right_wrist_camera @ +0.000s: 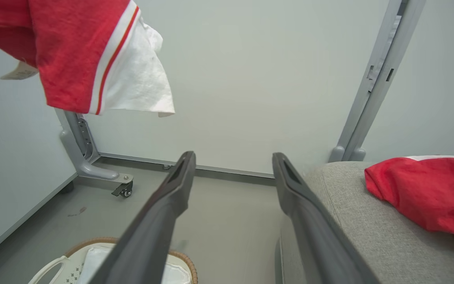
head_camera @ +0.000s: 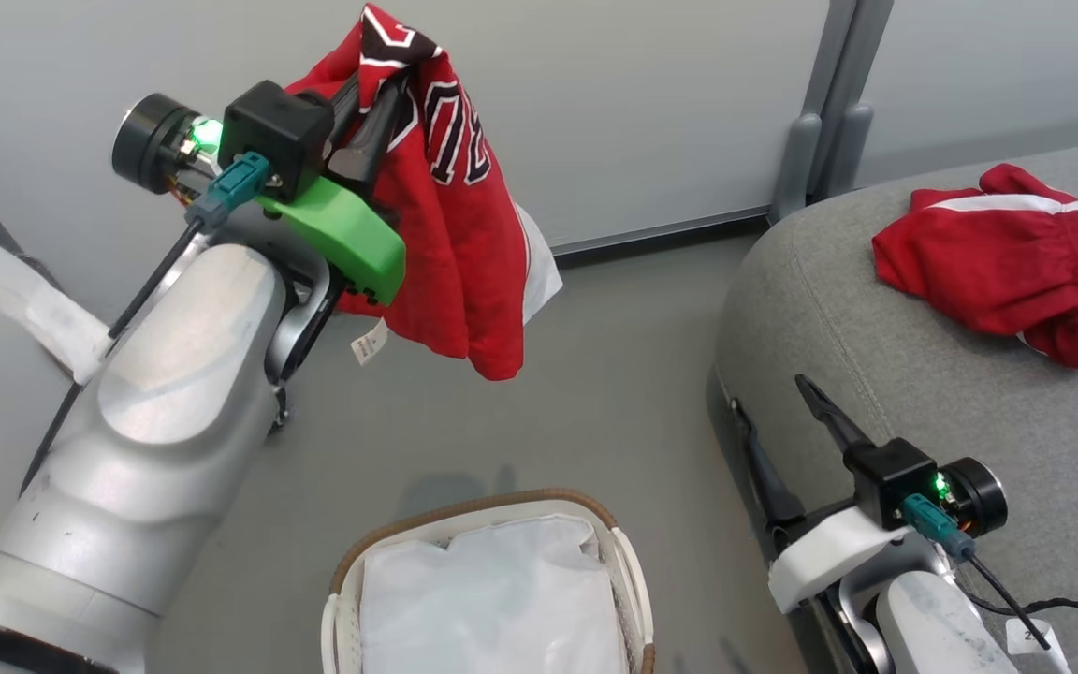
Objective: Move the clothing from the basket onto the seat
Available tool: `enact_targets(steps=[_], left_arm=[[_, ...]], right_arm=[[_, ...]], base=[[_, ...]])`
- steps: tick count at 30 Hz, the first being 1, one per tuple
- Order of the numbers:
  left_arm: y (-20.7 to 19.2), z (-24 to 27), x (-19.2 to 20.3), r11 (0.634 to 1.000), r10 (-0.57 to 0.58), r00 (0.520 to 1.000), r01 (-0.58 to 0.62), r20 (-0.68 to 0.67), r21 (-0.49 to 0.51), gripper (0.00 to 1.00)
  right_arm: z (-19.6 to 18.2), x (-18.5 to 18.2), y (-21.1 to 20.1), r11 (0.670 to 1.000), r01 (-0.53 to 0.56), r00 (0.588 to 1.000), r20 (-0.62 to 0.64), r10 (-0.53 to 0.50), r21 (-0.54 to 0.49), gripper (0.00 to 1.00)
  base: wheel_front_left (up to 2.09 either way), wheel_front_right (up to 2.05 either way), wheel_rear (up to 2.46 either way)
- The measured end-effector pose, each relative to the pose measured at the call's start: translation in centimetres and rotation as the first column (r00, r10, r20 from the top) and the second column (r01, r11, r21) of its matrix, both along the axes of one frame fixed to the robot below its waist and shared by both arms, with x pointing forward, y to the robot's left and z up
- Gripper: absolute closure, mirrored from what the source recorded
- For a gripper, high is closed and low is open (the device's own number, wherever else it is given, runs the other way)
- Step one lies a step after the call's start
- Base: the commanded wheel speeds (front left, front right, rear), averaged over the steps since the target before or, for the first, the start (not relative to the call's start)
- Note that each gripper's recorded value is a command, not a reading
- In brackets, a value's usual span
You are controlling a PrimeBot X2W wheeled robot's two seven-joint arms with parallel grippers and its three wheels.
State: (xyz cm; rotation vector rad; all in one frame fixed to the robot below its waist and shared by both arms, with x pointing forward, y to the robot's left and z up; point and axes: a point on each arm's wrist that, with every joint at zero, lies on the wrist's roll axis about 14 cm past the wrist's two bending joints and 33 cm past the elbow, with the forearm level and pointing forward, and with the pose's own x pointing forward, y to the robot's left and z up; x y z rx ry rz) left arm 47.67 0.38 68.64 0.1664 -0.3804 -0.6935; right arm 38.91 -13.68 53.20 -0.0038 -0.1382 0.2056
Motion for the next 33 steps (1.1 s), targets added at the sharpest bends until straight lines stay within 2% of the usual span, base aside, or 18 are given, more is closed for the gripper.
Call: enact_targets(steps=[7, 18, 25, 33], left_arm=[[-1.0, 3.6, -1.2, 1.000, -0.019, 0.997, 0.019, 0.077, 0.009, 1.00], [-4.5, 6.3, -3.9, 0.995, -0.101, 0.985, 0.098, 0.137, 0.032, 1.00], [-5.4, 5.8, -5.0, 0.991, -0.131, 0.983, 0.125, 0.131, 0.051, 1.00], [-6.0, 5.5, -5.6, 0.987, -0.156, 0.980, 0.150, 0.127, 0.056, 1.00]], right_arm=[[0.7, 0.0, 4.4, 0.991, -0.133, 0.991, 0.016, 0.133, -0.001, 0.00], [1.7, 0.5, 10.2, 0.951, -0.307, 0.951, 0.021, 0.308, -0.036, 0.00], [5.2, 1.8, 10.0, 0.956, -0.291, 0.949, 0.117, 0.294, -0.041, 0.00], [7.5, 1.6, 9.9, 0.957, -0.289, 0.939, 0.188, 0.288, -0.025, 0.00]], base=[[0.00, 0.00, 0.00], [0.00, 0.00, 0.00], [0.00, 0.00, 0.00], [0.00, 0.00, 0.00]])
